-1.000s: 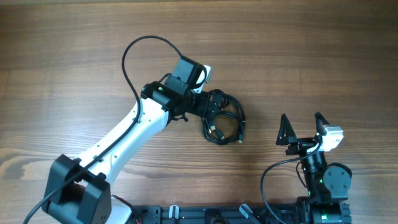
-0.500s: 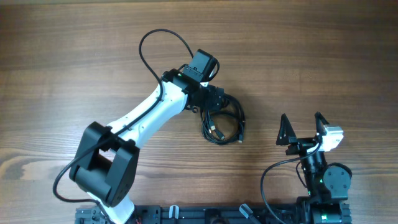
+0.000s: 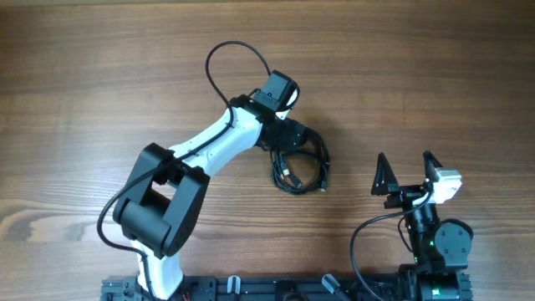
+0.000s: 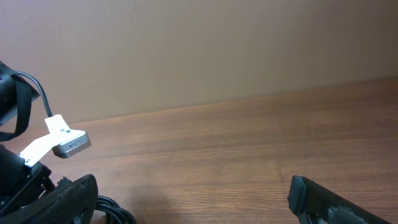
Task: Untangle cables
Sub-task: 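Move the left gripper over the black cable bundle and lower, then close the left gripper on the cable loops and lift, then raise the cable bundle with the left gripper, letting strands hang, then grasp a hanging cable strand with the right gripper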
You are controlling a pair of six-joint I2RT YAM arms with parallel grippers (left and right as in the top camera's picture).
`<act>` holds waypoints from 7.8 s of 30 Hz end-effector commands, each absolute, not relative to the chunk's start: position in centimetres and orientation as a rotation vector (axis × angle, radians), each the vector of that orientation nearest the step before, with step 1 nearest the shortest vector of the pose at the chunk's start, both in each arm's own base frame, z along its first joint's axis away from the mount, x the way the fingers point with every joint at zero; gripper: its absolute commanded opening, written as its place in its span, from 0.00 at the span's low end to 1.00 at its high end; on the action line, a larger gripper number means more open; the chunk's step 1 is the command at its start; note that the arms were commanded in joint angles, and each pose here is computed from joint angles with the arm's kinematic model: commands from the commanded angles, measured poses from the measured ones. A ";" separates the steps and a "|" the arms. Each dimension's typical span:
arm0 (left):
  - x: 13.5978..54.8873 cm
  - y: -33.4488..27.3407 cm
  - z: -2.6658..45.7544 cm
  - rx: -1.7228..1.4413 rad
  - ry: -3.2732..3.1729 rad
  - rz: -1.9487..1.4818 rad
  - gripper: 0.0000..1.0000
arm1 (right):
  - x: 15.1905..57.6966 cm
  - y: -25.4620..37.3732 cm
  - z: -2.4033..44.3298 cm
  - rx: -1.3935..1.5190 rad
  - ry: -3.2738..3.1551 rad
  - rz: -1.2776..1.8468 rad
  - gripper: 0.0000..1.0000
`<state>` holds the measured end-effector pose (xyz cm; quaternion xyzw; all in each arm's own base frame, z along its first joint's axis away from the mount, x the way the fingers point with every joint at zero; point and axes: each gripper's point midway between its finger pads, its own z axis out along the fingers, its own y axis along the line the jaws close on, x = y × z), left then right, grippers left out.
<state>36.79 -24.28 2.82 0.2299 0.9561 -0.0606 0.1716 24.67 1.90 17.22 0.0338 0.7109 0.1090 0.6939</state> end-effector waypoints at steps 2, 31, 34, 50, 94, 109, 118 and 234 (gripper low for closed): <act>37.1 -24.8 2.9 0.708 2.691 -0.160 0.90 | 24.7 1.8 17.4 0.089 1.579 0.243 1.00; 34.5 -23.8 1.1 0.615 2.808 -0.200 0.04 | 24.7 1.8 17.4 0.089 1.579 0.243 1.00; 35.3 -24.1 3.9 0.553 2.754 -0.239 0.04 | 24.7 1.8 17.4 0.089 1.579 0.243 1.00; 38.2 -20.1 21.8 0.007 2.403 -0.573 0.04 | 24.7 1.8 17.4 0.089 1.579 0.243 1.00; 34.4 -22.8 36.6 -0.114 2.055 -1.334 0.04 | 18.1 4.8 29.1 0.003 1.581 0.444 1.00; 28.9 -20.6 38.5 0.414 1.992 -1.678 0.04 | 16.1 6.6 32.5 -0.089 1.503 0.544 1.00; 28.1 -21.3 38.6 0.452 1.992 -1.709 0.04 | 13.6 10.9 32.3 -0.432 1.466 0.644 1.00; 28.0 -22.8 31.5 0.548 2.188 -1.259 0.04 | 22.5 6.4 23.1 -0.351 1.911 0.296 0.05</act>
